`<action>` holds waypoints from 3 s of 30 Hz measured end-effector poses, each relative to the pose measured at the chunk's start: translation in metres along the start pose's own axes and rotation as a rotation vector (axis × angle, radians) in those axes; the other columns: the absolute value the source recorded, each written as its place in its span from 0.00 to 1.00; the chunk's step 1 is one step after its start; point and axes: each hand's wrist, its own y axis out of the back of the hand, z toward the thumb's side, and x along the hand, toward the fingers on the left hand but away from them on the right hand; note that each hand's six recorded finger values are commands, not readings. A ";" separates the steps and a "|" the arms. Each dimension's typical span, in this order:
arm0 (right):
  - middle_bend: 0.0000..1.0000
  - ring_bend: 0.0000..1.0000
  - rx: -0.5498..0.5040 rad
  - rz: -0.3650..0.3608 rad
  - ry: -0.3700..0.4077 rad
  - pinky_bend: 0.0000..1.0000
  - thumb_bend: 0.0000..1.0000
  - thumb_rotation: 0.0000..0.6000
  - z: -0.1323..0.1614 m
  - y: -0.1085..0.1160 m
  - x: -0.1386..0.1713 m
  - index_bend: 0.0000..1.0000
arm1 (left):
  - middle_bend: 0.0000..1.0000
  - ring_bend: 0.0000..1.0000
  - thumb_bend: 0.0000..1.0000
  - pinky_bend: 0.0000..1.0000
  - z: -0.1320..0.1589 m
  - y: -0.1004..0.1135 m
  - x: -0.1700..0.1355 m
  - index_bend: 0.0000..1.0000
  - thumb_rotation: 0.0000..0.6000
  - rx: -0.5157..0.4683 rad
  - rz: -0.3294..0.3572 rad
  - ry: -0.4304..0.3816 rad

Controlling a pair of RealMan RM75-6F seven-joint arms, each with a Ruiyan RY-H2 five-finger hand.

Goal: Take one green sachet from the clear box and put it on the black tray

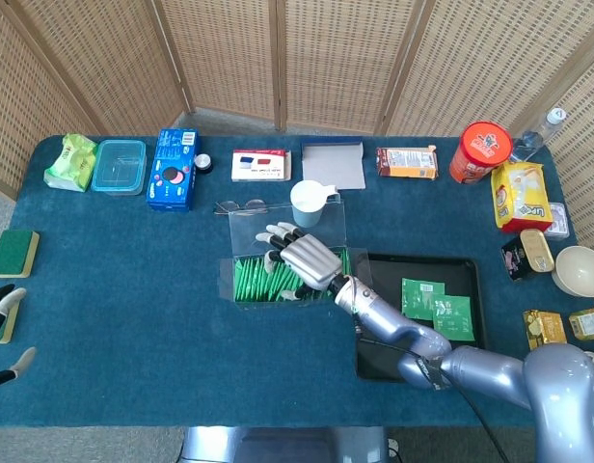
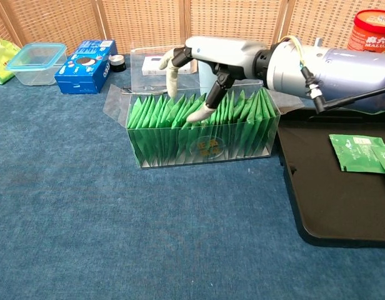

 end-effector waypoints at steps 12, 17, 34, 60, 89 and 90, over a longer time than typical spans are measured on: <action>0.16 0.06 0.041 0.019 0.071 0.08 0.19 1.00 0.013 -0.003 -0.012 0.47 | 0.12 0.11 0.24 0.24 -0.002 0.001 -0.004 0.13 1.00 0.003 0.002 0.012; 0.16 0.06 0.056 0.023 0.071 0.08 0.19 1.00 0.010 -0.004 -0.015 0.47 | 0.12 0.11 0.24 0.24 -0.005 0.001 -0.006 0.13 1.00 0.005 0.000 0.023; 0.16 0.06 0.093 0.045 0.061 0.08 0.19 1.00 -0.002 -0.003 -0.012 0.48 | 0.12 0.11 0.24 0.24 -0.003 0.000 -0.004 0.13 1.00 0.005 -0.001 0.020; 0.16 0.07 0.122 0.052 0.050 0.08 0.19 1.00 -0.010 0.002 -0.007 0.48 | 0.12 0.11 0.24 0.24 -0.003 0.002 -0.005 0.13 1.00 0.006 0.004 0.019; 0.19 0.11 0.087 -0.040 0.036 0.08 0.47 1.00 -0.013 0.007 -0.009 0.46 | 0.12 0.11 0.24 0.24 -0.005 0.000 -0.003 0.13 1.00 0.002 0.005 0.014; 0.19 0.11 0.086 -0.040 0.035 0.08 0.47 1.00 -0.014 0.007 -0.008 0.47 | 0.12 0.11 0.24 0.24 -0.004 0.000 -0.003 0.13 1.00 0.001 0.006 0.013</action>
